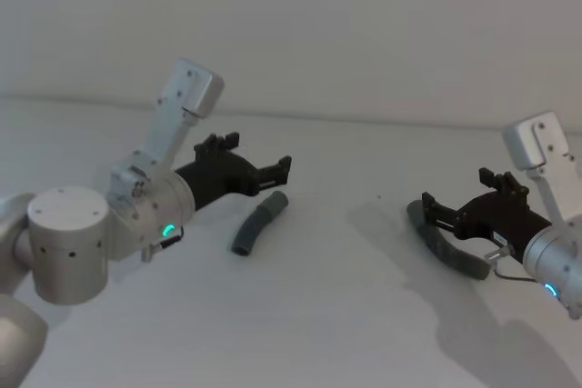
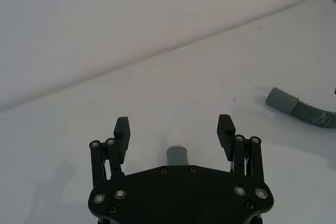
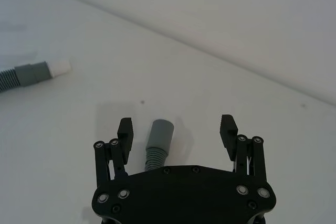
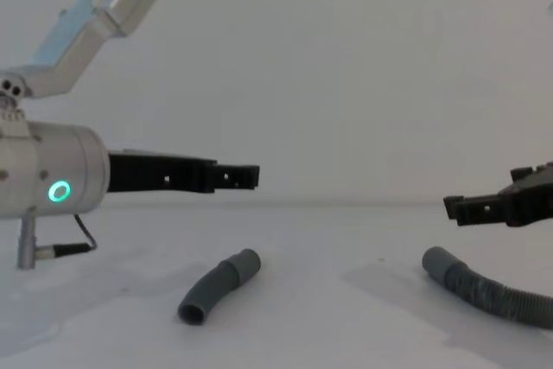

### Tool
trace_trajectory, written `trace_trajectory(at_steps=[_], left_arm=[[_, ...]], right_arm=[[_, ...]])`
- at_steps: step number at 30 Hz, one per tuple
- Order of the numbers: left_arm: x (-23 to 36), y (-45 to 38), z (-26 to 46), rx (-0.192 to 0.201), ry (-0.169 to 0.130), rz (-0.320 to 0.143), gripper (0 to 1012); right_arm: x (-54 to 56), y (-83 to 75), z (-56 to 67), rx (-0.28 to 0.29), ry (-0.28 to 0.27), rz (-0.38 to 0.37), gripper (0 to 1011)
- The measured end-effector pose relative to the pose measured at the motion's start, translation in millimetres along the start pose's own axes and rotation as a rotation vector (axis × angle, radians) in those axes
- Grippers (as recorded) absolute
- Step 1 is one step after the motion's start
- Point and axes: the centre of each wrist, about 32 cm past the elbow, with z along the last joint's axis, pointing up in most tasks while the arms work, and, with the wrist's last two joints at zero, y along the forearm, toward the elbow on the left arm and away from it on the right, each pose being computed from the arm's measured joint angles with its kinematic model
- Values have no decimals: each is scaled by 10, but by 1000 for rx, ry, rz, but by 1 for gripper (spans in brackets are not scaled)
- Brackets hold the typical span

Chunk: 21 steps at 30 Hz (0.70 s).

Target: Use both hands to pick up one end of the pipe from the table, align the ends, and insert them.

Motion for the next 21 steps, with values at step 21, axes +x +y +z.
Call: trace_trajectory(at_steps=[21], left_arm=[[-271, -70, -124, 148, 83, 30, 1001]], right_arm=[[50, 121, -57, -92, 38, 56, 1002]])
